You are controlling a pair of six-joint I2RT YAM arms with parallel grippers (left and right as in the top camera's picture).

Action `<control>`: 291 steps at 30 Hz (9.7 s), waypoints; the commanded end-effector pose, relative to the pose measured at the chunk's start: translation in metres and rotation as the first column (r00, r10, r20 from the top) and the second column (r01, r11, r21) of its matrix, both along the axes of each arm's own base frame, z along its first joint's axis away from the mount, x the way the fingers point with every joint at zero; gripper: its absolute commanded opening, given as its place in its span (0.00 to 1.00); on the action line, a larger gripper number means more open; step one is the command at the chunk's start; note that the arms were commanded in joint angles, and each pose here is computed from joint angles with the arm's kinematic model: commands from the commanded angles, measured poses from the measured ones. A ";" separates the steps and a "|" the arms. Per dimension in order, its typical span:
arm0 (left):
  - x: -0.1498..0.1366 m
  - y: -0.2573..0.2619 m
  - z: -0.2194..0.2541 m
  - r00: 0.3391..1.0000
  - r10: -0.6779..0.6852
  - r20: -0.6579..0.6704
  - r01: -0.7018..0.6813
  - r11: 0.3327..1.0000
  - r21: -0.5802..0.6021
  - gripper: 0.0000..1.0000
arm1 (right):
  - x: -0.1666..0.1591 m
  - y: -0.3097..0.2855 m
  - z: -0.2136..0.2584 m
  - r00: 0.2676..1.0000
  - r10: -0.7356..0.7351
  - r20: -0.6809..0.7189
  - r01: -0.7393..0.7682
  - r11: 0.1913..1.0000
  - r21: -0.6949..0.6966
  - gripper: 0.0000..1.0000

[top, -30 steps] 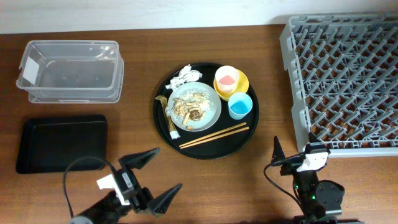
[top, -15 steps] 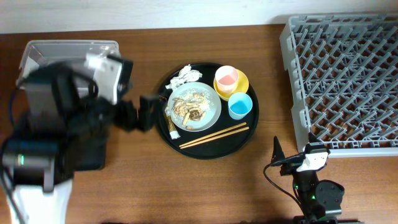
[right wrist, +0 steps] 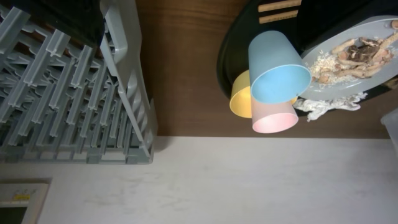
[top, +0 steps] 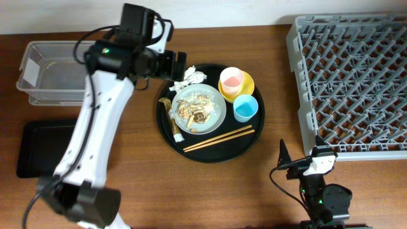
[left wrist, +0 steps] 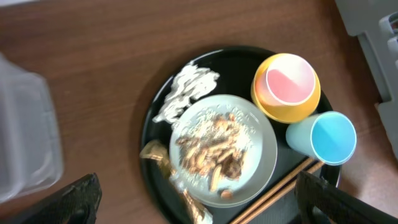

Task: Sort waste into correct bins and load items into the dishwasher rack
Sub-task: 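Reach the left gripper to the white tissue on the tray, then grasp the crumpled white tissue with the left gripper, then carry the tissue left and drop it into the clear bin, then reach the left gripper back to the remaining tissue on the tray, then grasp the tissue and drop it into the clear bin, then move the left gripper back toward the gold snack wrapper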

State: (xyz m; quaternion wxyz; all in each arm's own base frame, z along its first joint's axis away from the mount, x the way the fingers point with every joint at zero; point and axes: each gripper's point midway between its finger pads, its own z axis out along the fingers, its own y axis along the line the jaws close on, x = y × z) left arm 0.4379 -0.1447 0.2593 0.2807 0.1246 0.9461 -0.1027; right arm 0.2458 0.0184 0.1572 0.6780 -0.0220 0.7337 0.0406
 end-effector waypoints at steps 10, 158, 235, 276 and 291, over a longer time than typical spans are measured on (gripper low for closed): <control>0.058 -0.023 -0.139 0.933 0.251 -0.258 -0.276 0.959 -0.066 0.84 | 0.000 0.000 -0.003 1.000 -0.001 -0.006 0.001 1.000 0.007 0.99; 0.097 -0.040 -0.118 0.934 0.299 -0.195 -0.295 0.954 0.052 0.79 | 0.000 0.000 -0.003 1.000 -0.001 -0.006 0.001 1.000 0.007 0.98; 0.043 0.231 0.034 0.673 0.721 -0.163 -0.740 0.657 -0.145 0.98 | 0.000 0.000 -0.003 1.000 -0.001 -0.006 0.001 1.000 0.007 0.98; -0.263 0.094 0.017 0.920 0.300 -0.251 -0.362 0.897 -0.255 0.99 | 0.000 0.000 -0.003 1.000 -0.001 -0.006 0.001 1.000 0.007 0.99; -0.219 0.060 -0.011 0.866 0.298 -0.402 -0.410 0.883 -0.228 0.77 | 0.000 0.000 -0.003 1.000 -0.001 -0.006 0.001 1.000 0.007 0.98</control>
